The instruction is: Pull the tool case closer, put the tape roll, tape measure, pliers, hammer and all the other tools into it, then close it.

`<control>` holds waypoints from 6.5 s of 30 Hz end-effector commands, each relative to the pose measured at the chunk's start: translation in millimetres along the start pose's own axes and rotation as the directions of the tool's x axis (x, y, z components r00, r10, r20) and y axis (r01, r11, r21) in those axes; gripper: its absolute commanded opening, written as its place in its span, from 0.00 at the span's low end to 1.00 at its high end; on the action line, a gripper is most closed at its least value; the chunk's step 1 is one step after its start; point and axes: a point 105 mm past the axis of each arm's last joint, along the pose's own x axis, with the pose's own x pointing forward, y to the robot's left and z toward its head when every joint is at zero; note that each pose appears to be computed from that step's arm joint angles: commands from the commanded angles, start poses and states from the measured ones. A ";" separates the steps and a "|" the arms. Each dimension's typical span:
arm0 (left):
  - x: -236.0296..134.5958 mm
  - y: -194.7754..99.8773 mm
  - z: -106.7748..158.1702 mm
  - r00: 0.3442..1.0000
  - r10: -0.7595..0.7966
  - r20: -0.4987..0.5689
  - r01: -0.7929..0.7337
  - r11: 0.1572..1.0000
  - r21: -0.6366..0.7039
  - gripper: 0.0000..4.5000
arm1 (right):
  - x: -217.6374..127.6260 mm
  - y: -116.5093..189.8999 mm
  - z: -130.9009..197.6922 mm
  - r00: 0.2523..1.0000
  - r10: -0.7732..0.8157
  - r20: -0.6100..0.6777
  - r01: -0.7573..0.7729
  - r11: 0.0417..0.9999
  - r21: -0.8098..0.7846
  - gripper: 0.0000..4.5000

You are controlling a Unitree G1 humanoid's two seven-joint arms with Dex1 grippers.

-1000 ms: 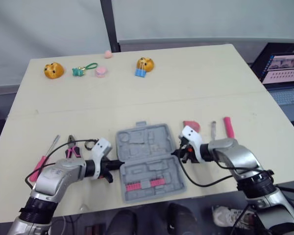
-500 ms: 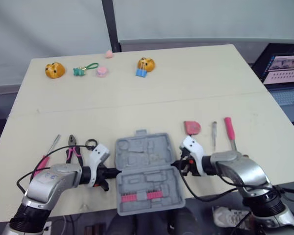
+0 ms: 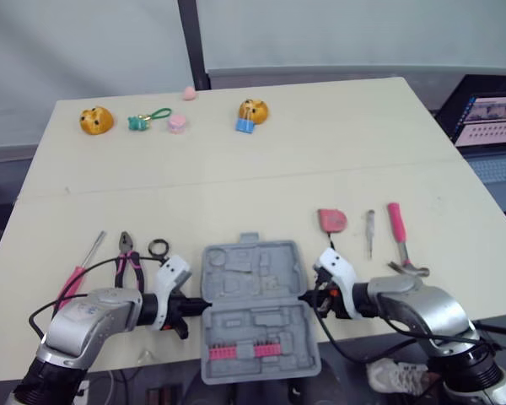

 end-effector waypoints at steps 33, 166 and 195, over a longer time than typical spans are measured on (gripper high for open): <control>-92.8 -24.0 29.1 0.976 -0.065 0.207 0.057 0.997 0.048 0.00 | -72.9 5.0 13.2 0.995 -0.026 0.092 0.035 0.995 -0.093 0.01; -29.3 83.3 87.8 0.777 0.500 -0.382 -0.242 0.798 0.552 0.61 | -145.7 69.6 -12.8 0.883 -0.183 0.432 0.330 0.897 -0.295 1.00; -52.5 14.4 138.5 0.889 0.336 -0.311 -0.148 0.853 0.500 0.00 | -139.7 63.0 -10.0 0.880 -0.154 0.450 0.313 0.900 -0.305 1.00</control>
